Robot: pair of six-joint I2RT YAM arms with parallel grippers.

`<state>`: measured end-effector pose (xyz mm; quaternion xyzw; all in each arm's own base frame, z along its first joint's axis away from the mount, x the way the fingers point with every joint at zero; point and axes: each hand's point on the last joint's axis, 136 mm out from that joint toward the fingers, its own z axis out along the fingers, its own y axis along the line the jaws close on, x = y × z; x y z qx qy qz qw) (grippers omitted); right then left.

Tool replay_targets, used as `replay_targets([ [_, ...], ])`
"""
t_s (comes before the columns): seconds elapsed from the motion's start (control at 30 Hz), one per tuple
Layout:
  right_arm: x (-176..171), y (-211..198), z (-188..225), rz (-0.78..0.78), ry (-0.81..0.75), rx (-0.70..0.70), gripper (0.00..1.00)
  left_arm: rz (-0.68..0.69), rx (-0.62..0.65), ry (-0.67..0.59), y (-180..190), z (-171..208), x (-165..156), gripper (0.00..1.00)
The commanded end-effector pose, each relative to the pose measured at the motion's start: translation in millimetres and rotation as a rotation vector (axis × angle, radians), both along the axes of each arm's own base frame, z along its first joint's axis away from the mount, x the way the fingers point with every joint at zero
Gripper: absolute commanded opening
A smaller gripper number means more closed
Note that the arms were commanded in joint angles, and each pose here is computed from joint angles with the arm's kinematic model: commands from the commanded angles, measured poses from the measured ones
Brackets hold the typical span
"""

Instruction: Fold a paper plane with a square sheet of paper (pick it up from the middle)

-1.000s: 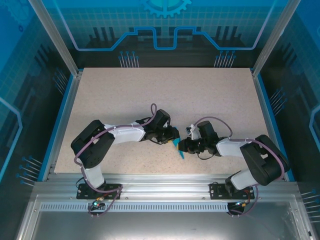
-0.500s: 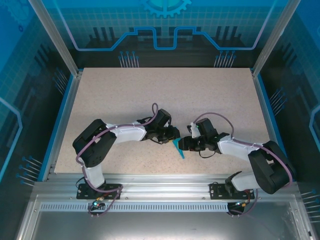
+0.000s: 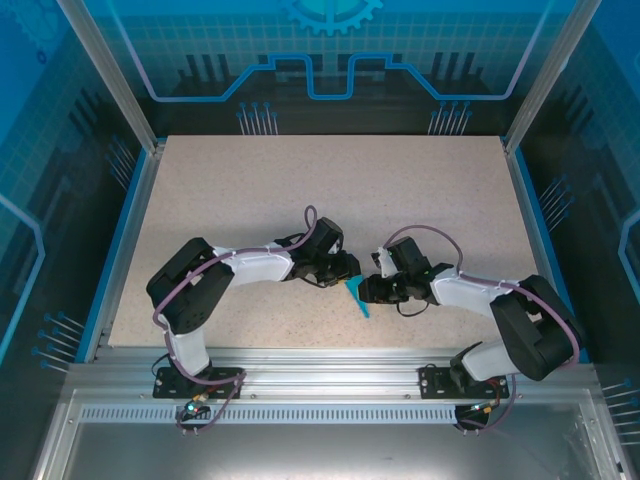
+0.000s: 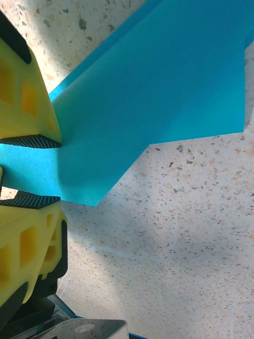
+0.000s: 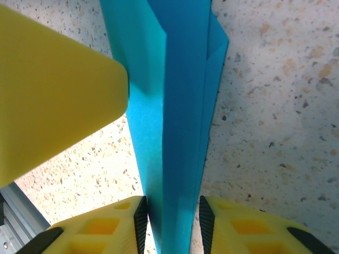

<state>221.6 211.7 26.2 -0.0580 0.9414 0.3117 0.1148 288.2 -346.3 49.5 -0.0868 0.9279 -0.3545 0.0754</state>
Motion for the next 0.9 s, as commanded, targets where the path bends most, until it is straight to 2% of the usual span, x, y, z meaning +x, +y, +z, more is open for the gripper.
replay_targets([
  [0.0, 0, 7, 2, 0.019, 0.005, 0.01, 0.31, -0.024, 0.012, 0.001, -4, -3, 0, 0.33],
  [0.47, -2, 5, -10, 0.018, 0.046, -0.025, 0.22, -0.03, 0.035, 0.021, -3, -9, -2, 0.33],
  [0.87, -1, 7, 11, 0.018, 0.009, 0.001, 0.31, -0.032, 0.084, 0.054, 3, -20, -5, 0.33],
])
